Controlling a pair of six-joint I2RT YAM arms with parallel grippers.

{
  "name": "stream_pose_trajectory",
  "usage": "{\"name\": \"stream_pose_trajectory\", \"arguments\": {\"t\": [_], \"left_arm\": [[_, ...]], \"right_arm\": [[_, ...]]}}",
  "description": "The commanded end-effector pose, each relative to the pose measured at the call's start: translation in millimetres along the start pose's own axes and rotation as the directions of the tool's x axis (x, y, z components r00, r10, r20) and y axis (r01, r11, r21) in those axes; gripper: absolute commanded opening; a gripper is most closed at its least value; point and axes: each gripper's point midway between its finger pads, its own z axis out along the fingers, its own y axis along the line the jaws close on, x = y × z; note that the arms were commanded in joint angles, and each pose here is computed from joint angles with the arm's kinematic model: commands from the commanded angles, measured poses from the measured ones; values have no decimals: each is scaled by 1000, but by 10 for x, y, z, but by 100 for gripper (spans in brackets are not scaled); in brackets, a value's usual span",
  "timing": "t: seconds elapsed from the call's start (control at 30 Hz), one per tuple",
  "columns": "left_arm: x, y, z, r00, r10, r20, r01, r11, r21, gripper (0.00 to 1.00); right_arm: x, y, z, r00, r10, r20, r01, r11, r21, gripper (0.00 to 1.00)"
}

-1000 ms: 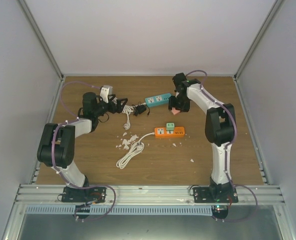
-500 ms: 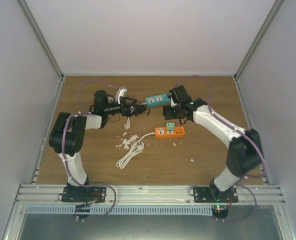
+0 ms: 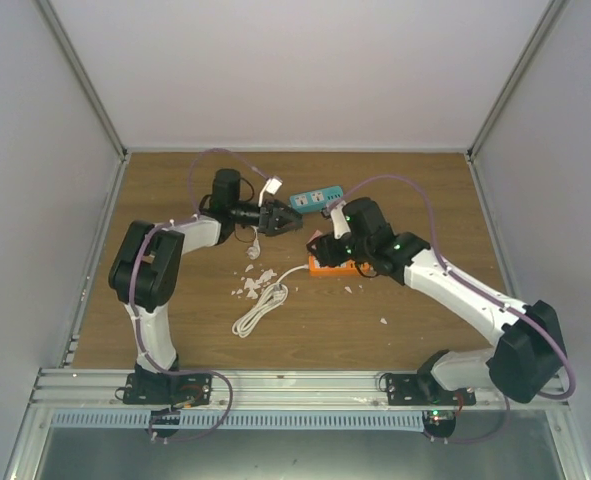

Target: Insert the plug

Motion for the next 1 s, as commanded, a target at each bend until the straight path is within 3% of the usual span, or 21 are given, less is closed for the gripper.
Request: {"name": "stream_pose_trajectory", "arguments": {"t": [0.0, 0.17, 0.43, 0.63, 0.97], "left_arm": [[40, -250, 184, 997, 12, -76, -12, 1000, -4, 99], [72, -396, 174, 995, 26, -94, -33, 997, -76, 99], [120, -658, 89, 996, 37, -84, -46, 993, -110, 99], [281, -673, 248, 990, 25, -137, -43, 990, -132, 99], [394, -718, 433, 981, 40, -191, -58, 994, -90, 89]], "right_arm": [[-120, 260, -48, 997, -70, 38, 71, 997, -27, 33], [39, 313, -58, 991, -103, -85, 110, 991, 82, 32], [139, 311, -175, 979, -143, -148, 170, 967, 188, 32], [121, 258, -225, 970, -163, -182, 207, 942, 263, 32], [149, 372, -235, 962, -194, -192, 238, 940, 243, 33]]}}
